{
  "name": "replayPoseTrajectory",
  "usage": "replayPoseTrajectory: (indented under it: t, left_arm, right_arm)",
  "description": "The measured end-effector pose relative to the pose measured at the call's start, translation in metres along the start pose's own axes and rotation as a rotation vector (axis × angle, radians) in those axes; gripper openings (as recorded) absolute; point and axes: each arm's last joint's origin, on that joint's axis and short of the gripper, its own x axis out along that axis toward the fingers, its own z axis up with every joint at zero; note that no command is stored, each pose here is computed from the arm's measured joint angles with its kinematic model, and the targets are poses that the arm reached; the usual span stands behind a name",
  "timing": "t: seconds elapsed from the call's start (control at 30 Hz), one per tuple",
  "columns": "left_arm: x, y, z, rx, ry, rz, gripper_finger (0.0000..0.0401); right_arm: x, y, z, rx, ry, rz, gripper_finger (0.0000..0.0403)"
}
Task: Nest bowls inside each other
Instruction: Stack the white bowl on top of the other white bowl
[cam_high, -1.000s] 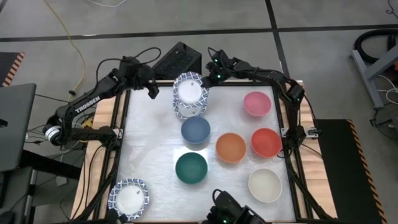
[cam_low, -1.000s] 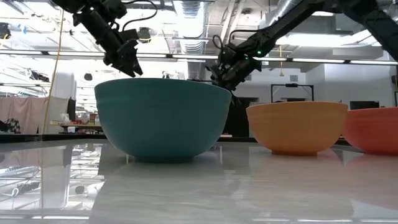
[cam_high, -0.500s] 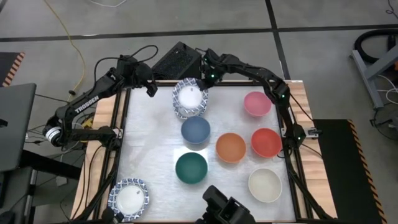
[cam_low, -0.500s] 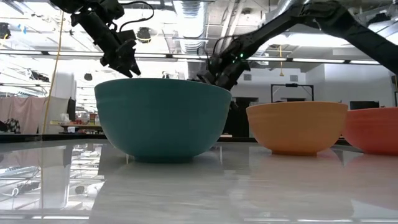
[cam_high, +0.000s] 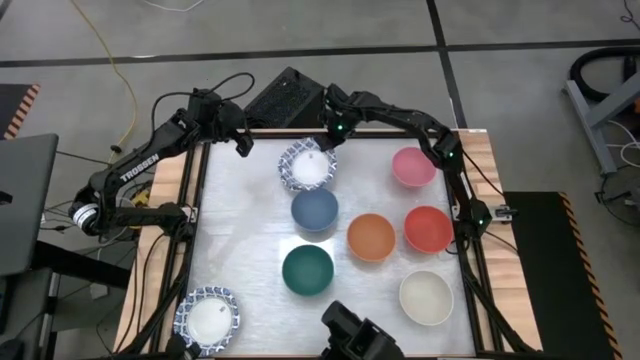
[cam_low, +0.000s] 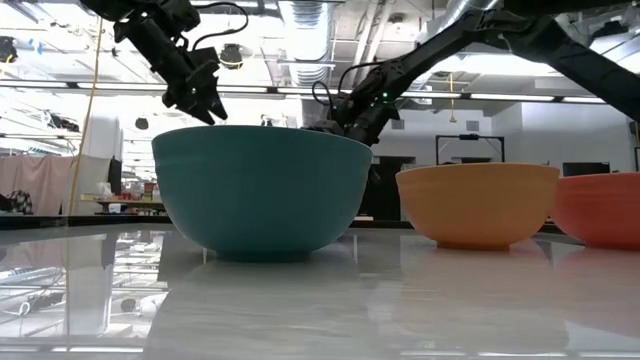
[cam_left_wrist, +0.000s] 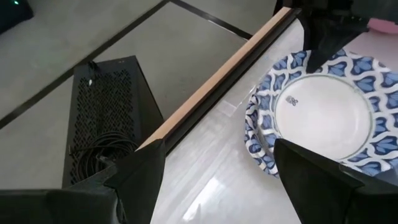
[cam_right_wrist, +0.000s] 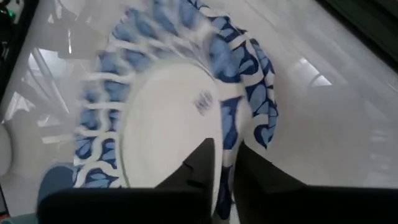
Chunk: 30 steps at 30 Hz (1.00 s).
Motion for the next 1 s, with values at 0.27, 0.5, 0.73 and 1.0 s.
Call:
replayPoseTrajectory:
  t: [0.27, 0.5, 0.73, 1.0]
  left_arm:
    - [0.000, 0.000, -0.001, -0.003, 0.012, -0.002, 0.0289]
    - [0.000, 0.000, -0.002, -0.004, 0.022, -0.004, 0.0289]
    - [0.000, 0.000, -0.002, 0.000, 0.022, -0.003, 0.0289]
    - [-0.006, -0.001, -0.001, 0.012, 0.002, 0.007, 0.0289]
  right_arm:
    - [0.004, 0.007, -0.001, -0.071, 0.004, 0.012, 0.0161]
    - [-0.006, -0.008, 0.003, -0.007, -0.017, 0.004, 0.0201]
    - [-0.017, -0.011, 0.004, 0.013, -0.001, 0.037, 0.0202]
    - [-0.053, -0.007, 0.004, -0.050, -0.014, 0.020, 0.0165]
